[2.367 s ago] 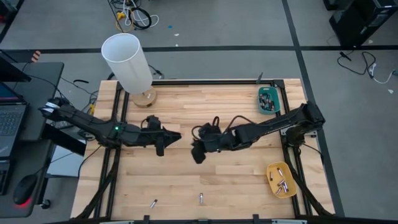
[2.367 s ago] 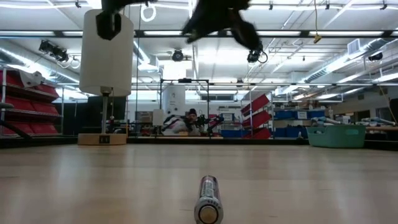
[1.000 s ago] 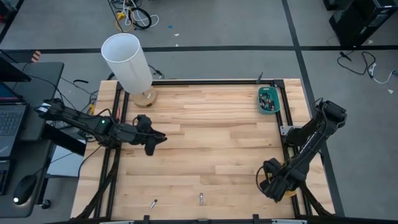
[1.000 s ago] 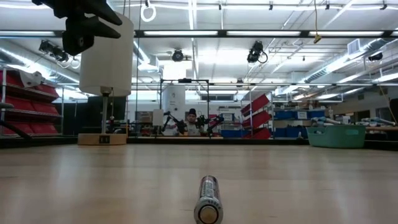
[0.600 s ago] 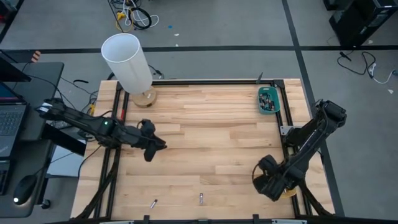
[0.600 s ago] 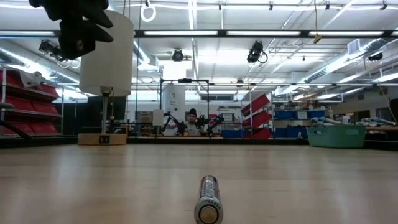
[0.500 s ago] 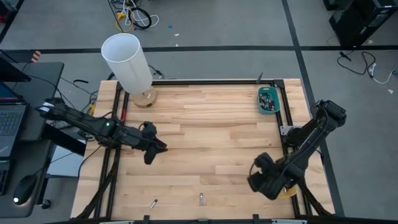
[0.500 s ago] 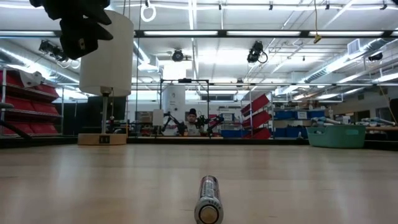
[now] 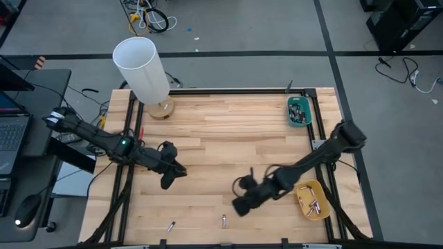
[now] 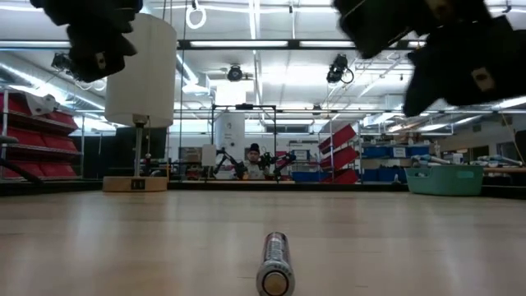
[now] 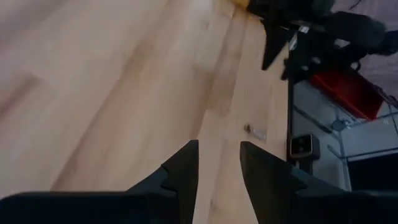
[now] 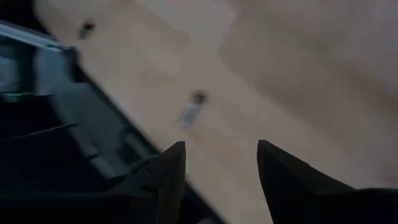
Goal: Sort batteries
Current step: Put the silver battery into the yellow bin
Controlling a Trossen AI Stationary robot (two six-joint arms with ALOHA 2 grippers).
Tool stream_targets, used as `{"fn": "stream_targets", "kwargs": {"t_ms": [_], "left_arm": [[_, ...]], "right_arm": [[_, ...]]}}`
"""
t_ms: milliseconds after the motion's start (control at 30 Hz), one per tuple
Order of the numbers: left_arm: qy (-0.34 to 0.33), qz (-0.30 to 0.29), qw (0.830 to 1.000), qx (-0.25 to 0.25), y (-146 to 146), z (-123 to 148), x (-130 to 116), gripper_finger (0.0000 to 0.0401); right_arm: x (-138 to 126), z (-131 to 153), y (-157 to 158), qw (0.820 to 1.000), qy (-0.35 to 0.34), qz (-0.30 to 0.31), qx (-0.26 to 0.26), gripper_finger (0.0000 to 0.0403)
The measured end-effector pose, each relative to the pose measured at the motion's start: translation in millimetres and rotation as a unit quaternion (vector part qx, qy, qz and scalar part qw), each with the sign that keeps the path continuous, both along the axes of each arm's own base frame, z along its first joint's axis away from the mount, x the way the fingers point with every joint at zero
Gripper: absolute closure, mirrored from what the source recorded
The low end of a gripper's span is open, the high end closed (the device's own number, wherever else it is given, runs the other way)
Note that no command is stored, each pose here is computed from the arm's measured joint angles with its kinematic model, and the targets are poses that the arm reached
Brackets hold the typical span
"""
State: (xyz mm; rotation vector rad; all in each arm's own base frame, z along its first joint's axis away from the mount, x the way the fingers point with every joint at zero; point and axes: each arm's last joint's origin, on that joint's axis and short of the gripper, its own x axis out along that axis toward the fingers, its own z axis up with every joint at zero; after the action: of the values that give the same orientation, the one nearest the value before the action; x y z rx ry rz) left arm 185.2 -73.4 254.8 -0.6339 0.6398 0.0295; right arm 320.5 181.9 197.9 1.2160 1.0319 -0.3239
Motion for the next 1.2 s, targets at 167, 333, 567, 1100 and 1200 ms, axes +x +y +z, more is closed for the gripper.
{"fn": "stream_targets", "kwargs": {"t_ms": [167,333,567,1100,1200], "left_arm": [[0.059,-0.013,0.998,-0.004,-10,-9,-12,0.0275],[0.108,-0.037,0.993,0.016,-17,-16,-24,0.0287],[0.141,-0.056,0.988,0.027,-24,-20,-34,0.0299],[0.134,-0.08,0.987,0.04,-37,-21,-44,0.03],[0.133,-0.081,0.987,0.043,-38,-21,-45,0.03]], "right_arm": [[25,-20,8,0.995,-0.03,-0.033,0.091,0.022],[42,-29,14,0.991,0.01,-0.067,0.112,0.0223],[76,-30,21,0.988,0.091,-0.072,0.1,0.0225],[115,-62,38,0.967,0.219,-0.048,0.118,0.0227],[115,-66,37,0.961,0.24,-0.057,0.129,0.0238]]}}
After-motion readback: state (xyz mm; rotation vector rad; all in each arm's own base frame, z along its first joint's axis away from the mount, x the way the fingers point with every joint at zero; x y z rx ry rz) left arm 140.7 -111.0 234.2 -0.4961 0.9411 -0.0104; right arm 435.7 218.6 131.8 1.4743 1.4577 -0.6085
